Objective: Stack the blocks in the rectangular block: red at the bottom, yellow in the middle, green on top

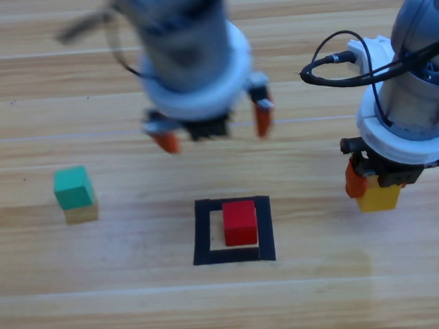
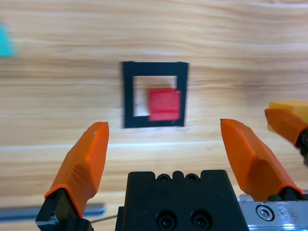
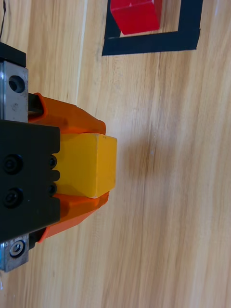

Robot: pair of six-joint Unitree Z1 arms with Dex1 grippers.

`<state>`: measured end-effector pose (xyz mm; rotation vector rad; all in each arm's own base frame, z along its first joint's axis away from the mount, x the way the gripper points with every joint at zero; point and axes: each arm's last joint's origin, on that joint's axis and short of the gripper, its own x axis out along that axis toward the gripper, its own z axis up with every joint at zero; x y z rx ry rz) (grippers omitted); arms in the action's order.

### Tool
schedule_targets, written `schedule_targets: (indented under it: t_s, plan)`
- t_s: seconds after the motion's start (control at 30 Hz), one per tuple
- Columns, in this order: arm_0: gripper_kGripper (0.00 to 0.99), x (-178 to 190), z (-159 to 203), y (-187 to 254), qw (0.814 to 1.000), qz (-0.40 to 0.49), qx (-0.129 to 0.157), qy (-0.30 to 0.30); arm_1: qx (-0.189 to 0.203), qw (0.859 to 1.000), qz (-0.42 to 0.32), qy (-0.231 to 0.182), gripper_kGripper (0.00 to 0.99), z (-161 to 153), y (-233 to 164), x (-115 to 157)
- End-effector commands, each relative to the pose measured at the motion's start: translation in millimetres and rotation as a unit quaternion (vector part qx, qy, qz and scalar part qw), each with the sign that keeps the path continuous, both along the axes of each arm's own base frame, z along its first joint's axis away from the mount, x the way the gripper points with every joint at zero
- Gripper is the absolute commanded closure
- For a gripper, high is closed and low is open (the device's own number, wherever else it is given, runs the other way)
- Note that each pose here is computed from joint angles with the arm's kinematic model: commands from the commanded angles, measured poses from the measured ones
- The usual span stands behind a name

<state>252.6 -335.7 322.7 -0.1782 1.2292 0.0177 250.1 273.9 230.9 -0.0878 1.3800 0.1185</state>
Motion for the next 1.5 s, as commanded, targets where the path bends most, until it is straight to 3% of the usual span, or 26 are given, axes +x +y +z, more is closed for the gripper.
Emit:
schedule_targets:
  t_s: [0.03, 0.23, 0.47, 0.57, 0.63, 0.73, 1.0, 1.5]
  plan:
    - [0.000, -43, 41, 69, 0.999, -0.005, 0.026, -0.031, 0.022, 0.999, 0.026, -0.013, 0.990, 22, 27, -30]
    - [0.001, -64, 57, 143, 0.996, -0.039, 0.059, -0.050, 0.019, 0.999, 0.036, -0.016, 0.990, 25, 70, -38]
    - [0.056, -55, 51, 168, 0.990, -0.085, 0.105, -0.044, 0.029, 0.999, 0.038, -0.019, 0.990, 19, 117, -30]
    - [0.056, -70, 51, 189, 0.988, -0.093, 0.089, -0.090, 0.025, 0.999, 0.038, -0.017, 0.990, 13, 134, -26]
    - [0.056, -98, 49, 215, 0.982, -0.109, 0.048, -0.146, 0.020, 0.999, 0.036, -0.013, 0.990, 7, 142, -23]
    - [0.042, -102, 50, 224, 0.984, -0.117, 0.008, -0.134, 0.014, 0.999, 0.032, -0.013, 0.990, -2, 147, -20]
    - [0.042, -91, 34, 217, 0.987, -0.117, 0.034, -0.107, -0.004, 1.000, 0.023, -0.015, 0.990, -17, 154, -15]
    - [0.042, -91, 29, 219, 0.988, -0.115, 0.033, -0.099, -0.017, 0.999, 0.019, -0.021, 0.990, -34, 161, -10]
